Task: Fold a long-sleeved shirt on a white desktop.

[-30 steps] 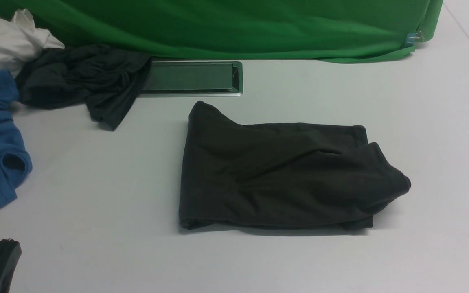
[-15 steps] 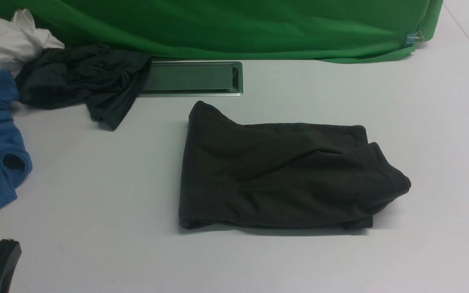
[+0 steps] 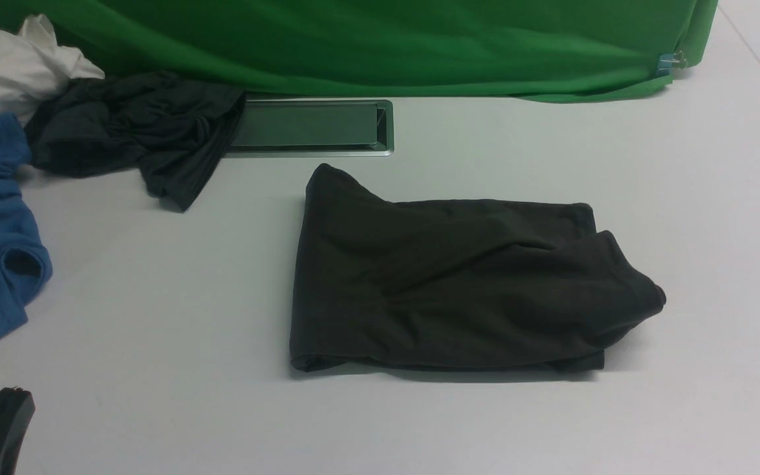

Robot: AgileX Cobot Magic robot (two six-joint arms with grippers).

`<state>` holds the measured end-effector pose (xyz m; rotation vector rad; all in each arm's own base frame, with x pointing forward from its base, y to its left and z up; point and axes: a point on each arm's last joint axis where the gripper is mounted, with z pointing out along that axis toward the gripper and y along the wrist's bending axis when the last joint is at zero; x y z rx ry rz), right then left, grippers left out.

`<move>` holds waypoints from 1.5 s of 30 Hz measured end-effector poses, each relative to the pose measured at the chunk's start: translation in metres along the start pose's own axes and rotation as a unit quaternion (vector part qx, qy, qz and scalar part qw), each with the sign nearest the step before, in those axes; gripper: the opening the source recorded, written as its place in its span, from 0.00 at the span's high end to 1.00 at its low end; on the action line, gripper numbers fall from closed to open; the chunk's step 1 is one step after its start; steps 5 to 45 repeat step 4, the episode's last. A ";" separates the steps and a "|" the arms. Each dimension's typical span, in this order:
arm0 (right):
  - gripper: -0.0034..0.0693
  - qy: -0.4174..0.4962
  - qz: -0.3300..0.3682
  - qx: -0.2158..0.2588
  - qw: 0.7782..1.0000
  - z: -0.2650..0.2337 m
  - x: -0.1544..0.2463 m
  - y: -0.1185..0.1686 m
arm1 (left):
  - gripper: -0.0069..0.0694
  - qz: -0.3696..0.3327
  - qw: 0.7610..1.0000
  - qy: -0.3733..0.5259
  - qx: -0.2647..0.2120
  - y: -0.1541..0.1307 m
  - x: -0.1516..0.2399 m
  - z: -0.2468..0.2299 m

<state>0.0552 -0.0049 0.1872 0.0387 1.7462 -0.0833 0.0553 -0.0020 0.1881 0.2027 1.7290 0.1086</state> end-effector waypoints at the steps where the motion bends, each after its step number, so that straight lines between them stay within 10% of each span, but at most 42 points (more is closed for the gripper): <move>1: 0.62 0.000 0.000 0.000 1.000 0.000 0.000 0.000 | 0.89 0.000 1.000 0.000 0.000 0.000 0.000 0.000; 45: 0.62 0.000 0.000 0.000 1.000 0.000 0.000 0.000 | 0.89 0.000 1.000 0.000 0.000 0.000 0.000 0.000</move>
